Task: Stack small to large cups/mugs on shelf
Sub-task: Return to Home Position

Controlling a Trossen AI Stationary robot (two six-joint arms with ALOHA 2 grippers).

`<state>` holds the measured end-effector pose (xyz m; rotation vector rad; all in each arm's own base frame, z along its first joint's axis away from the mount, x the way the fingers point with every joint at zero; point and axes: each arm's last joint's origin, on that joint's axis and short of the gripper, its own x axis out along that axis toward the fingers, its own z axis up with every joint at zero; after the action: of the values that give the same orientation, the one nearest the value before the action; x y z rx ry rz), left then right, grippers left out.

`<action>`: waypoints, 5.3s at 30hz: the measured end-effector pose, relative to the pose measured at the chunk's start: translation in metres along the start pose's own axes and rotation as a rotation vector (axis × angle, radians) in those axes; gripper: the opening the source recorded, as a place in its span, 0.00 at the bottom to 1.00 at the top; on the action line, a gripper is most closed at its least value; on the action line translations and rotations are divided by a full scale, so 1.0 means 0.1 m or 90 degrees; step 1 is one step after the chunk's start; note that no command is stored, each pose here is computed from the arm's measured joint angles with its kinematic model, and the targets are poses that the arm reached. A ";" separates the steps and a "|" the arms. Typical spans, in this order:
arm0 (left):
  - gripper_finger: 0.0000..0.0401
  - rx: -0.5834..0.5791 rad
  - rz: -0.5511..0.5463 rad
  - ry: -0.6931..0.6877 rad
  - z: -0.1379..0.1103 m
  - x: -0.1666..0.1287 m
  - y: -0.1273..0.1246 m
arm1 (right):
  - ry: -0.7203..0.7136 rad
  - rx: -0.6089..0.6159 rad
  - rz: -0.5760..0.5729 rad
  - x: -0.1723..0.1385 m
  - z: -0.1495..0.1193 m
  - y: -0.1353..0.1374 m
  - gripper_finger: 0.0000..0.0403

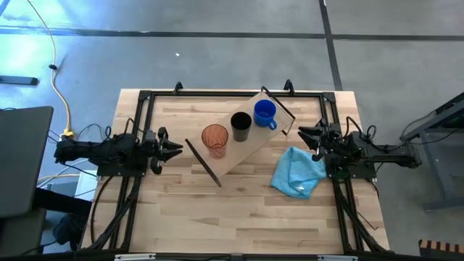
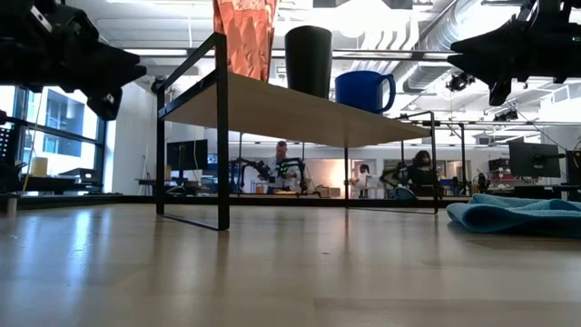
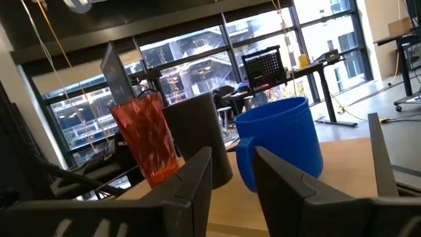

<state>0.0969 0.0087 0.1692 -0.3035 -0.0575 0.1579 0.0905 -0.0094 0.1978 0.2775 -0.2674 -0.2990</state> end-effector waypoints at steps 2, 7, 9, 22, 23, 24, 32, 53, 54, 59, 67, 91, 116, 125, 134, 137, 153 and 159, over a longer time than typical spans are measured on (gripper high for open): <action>0.21 0.002 -0.002 0.001 0.00 0.00 0.00 | 0.000 0.000 0.000 0.00 0.00 0.00 0.26; 0.21 0.043 -0.021 0.017 -0.02 0.01 -0.01 | 0.001 -0.014 0.000 0.00 0.00 0.00 0.26; 0.21 0.062 -0.045 0.044 -0.05 0.02 -0.01 | 0.004 -0.016 0.003 0.00 -0.01 0.00 0.26; 0.21 0.039 -0.043 0.119 -0.14 0.08 0.00 | 0.101 0.008 0.042 -0.01 -0.13 0.00 0.26; 0.21 0.035 -0.046 0.109 -0.13 0.08 0.00 | 0.110 0.012 0.049 -0.01 -0.15 0.00 0.26; 0.21 0.036 -0.051 0.096 -0.11 0.08 -0.01 | 0.116 0.016 0.051 -0.01 -0.15 0.00 0.26; 0.21 0.103 -0.090 -0.014 0.05 0.04 -0.06 | 0.133 0.014 0.061 -0.02 -0.17 0.00 0.26; 0.21 0.153 -0.131 -0.136 0.21 -0.03 -0.11 | 0.203 0.019 0.079 -0.04 -0.26 -0.01 0.26; 0.21 0.153 -0.132 -0.137 0.21 -0.03 -0.11 | 0.203 0.017 0.081 -0.04 -0.26 -0.01 0.26; 0.21 0.154 -0.133 -0.145 0.22 -0.04 -0.12 | 0.201 0.000 0.083 -0.04 -0.26 -0.01 0.26; 0.21 0.152 -0.135 -0.154 0.24 -0.04 -0.12 | 0.206 -0.052 0.108 -0.04 -0.27 -0.01 0.26; 0.21 0.149 -0.138 -0.176 0.27 -0.05 -0.13 | 0.347 -0.026 0.084 0.03 -0.47 -0.02 0.26; 0.21 0.148 -0.123 -0.183 0.28 -0.05 -0.12 | -0.004 -0.246 0.282 -0.03 -0.01 0.14 0.26; 0.21 0.151 -0.122 -0.180 0.27 -0.05 -0.12 | -0.054 -0.254 0.272 -0.05 0.05 0.18 0.26; 0.21 0.149 -0.122 -0.180 0.27 -0.05 -0.12 | 0.008 -0.251 0.239 -0.05 -0.04 0.18 0.26; 0.21 0.149 -0.122 -0.180 0.27 -0.05 -0.12 | 0.049 -0.232 0.233 -0.05 -0.10 0.17 0.26; 0.21 0.146 -0.125 -0.179 0.27 -0.05 -0.12 | 0.158 -0.260 0.203 -0.08 -0.26 0.11 0.26; 0.21 0.146 -0.125 -0.179 0.27 -0.05 -0.12 | 0.190 -0.246 0.242 -0.09 -0.30 0.12 0.26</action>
<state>0.0917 0.0043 0.1986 -0.0439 -0.3444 0.0109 0.0940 0.0113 0.1716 -0.1142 0.0379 0.0711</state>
